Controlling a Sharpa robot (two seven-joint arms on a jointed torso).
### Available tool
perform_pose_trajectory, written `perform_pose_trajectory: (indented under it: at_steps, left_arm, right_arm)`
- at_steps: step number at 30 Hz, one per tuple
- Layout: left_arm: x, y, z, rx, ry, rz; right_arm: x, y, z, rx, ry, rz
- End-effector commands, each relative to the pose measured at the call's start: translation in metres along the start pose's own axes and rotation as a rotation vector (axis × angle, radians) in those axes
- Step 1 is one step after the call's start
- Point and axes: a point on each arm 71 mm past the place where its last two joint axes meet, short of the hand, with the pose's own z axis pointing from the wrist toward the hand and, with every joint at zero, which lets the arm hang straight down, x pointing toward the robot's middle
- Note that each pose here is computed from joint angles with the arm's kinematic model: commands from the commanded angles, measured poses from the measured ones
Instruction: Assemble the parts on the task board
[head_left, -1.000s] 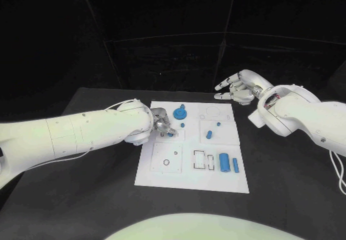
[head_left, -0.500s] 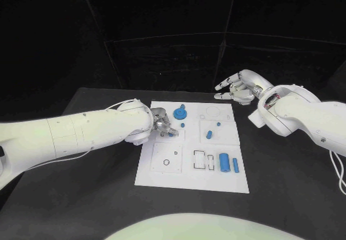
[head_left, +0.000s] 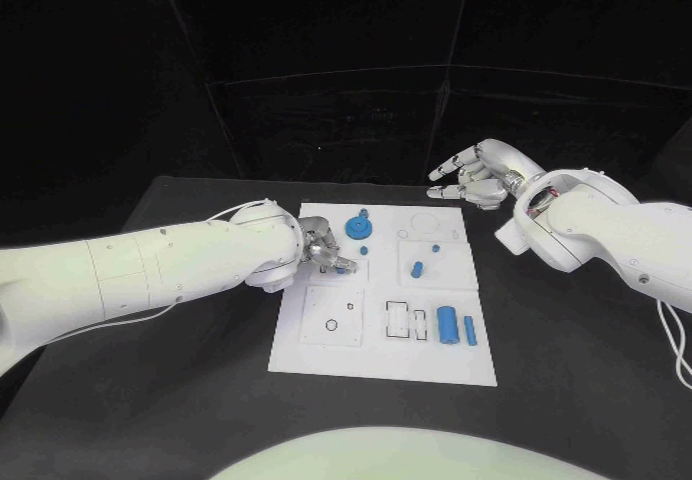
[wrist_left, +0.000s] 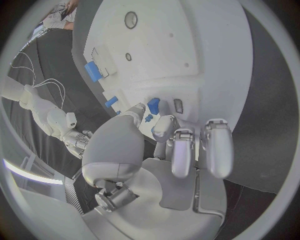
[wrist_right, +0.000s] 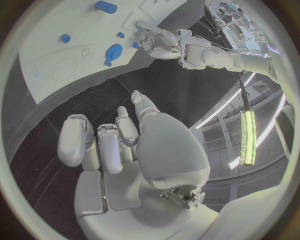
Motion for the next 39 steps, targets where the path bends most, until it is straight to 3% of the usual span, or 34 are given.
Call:
perform_pose_trajectory:
  at_steps: [1,7,12,17,21,27,34,39]
  left_arm:
    - [-0.0023,-0.0003,-0.0028,0.002,-0.007,-0.008]
    - [-0.0189,-0.0048,-0.0134,0.036,-0.009,-0.040]
    - [-0.0440,-0.0061,-0.0249,0.050,-0.023,-0.047]
    - [-0.0721,0.0007,-0.0290,0.021,-0.009,-0.015]
    - [-0.0859,0.0073,-0.0235,-0.016,0.012,0.004]
    - [-0.0990,0.0114,-0.0056,-0.069,0.024,0.020]
    - [-0.1007,0.0161,0.0121,-0.123,0.030,0.056]
    - [-0.0977,0.0167,0.0195,-0.140,0.040,0.067]
  right_arm:
    - [-0.001,0.001,0.000,-0.009,0.002,-0.003]
    - [-0.002,0.000,0.001,-0.006,-0.002,-0.004]
    - [-0.003,-0.002,0.001,-0.002,-0.004,-0.005]
    - [-0.003,-0.002,0.002,0.000,-0.005,-0.006]
    - [-0.003,-0.003,0.002,0.002,-0.004,-0.006]
    - [-0.002,-0.002,0.003,0.001,-0.002,-0.006]
    - [-0.001,0.000,0.003,-0.003,0.001,-0.005]
    - [0.000,0.001,0.004,-0.006,0.002,-0.004]
